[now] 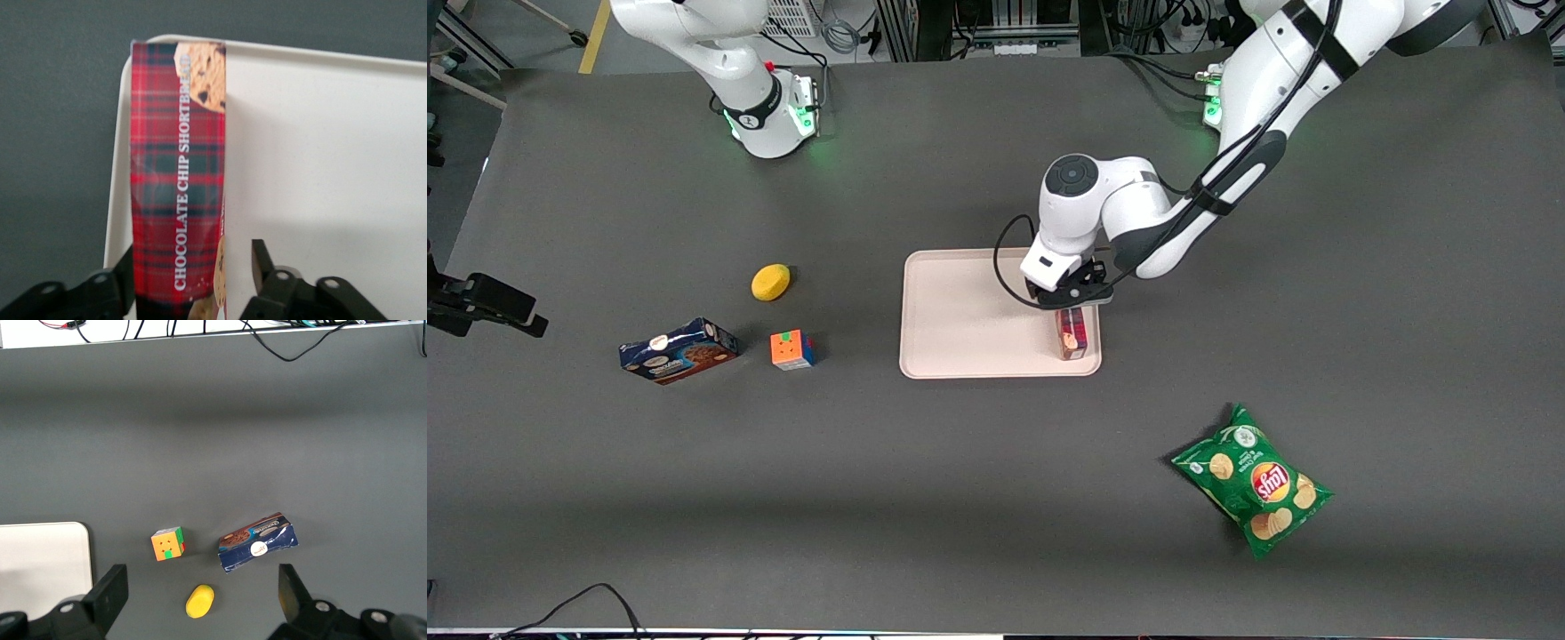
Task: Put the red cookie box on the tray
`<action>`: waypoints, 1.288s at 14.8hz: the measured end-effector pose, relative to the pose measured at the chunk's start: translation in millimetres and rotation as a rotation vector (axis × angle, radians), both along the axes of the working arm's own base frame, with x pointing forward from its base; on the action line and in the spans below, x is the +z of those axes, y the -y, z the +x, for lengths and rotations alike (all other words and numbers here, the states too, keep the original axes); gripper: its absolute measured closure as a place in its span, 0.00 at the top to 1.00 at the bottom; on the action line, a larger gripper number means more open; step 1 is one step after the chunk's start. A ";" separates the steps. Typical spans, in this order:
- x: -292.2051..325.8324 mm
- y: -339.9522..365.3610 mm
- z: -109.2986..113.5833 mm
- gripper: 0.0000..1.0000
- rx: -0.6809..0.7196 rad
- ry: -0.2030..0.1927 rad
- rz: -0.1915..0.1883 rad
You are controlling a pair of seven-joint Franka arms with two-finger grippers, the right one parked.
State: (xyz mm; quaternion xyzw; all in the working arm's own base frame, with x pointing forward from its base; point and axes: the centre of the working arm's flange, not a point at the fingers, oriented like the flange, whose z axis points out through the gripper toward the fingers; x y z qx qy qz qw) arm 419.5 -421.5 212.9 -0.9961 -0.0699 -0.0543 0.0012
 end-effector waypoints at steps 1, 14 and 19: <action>1.6 0.2 3.2 0.82 0.004 0.004 -0.003; 135.3 -37.0 96.7 1.00 -0.176 -0.094 0.141; 288.0 -104.9 121.8 1.00 -0.348 -0.227 0.215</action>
